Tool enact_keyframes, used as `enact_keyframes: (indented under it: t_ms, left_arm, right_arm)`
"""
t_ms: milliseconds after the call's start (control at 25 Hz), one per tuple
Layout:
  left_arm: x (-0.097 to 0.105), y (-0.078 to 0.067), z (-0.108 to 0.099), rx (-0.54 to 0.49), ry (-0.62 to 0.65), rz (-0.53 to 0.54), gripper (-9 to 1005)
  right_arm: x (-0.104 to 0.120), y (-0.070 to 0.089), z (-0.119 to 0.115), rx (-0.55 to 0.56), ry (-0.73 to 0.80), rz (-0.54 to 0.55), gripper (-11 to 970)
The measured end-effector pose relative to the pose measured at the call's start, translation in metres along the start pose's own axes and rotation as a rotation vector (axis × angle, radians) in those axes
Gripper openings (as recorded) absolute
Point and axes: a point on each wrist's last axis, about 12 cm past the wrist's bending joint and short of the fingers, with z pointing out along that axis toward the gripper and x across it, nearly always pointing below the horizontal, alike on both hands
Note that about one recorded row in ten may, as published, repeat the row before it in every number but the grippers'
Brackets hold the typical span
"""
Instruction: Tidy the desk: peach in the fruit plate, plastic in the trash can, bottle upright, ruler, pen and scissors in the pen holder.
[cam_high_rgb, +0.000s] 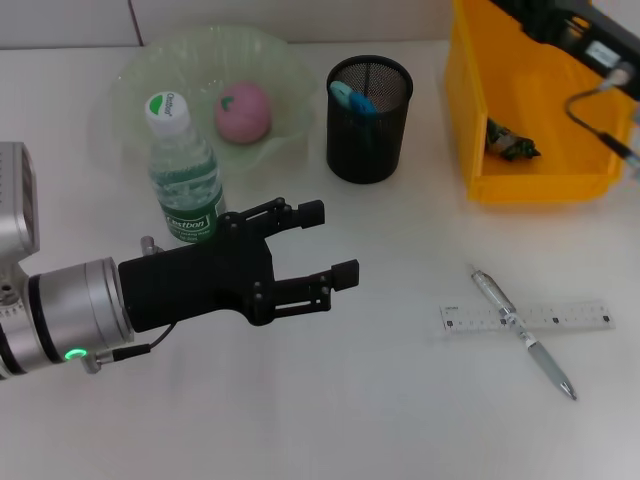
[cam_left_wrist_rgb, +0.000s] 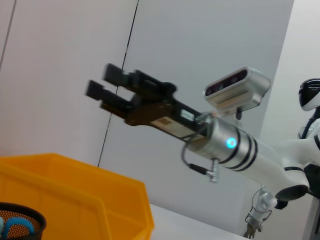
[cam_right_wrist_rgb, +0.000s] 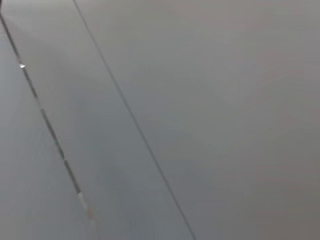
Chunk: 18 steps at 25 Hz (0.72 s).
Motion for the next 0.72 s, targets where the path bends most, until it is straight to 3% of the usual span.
enact_keyframes:
  t_ms: [120,160,320,360,560,720]
  left_arm:
    - [-0.001,0.0,0.0,0.007,-0.001,-0.002,841]
    - [-0.001,-0.001,-0.001,0.016,-0.002,-0.003,841]
    - [-0.001,-0.001,-0.002,0.025,0.006,0.0,841]
    - [-0.001,-0.001,-0.002,0.029,0.013,0.001,841]
    - [-0.003,0.0,-0.005,0.046,0.027,0.006,841]
    - [-0.004,0.0,-0.007,0.064,0.045,-0.007,841]
  right_arm:
    - [-0.021,-0.002,-0.032,-0.054,0.108,-0.01,566]
    - [-0.036,0.0,-0.048,-0.101,0.239,-0.021,572]
    - [-0.056,0.008,-0.066,-0.149,0.461,-0.058,594]
    - [-0.065,0.017,-0.071,-0.179,0.594,-0.098,599]
    - [-0.075,0.043,-0.065,-0.258,0.846,-0.252,627]
    - [-0.081,0.052,-0.05,-0.235,0.939,-0.242,649]
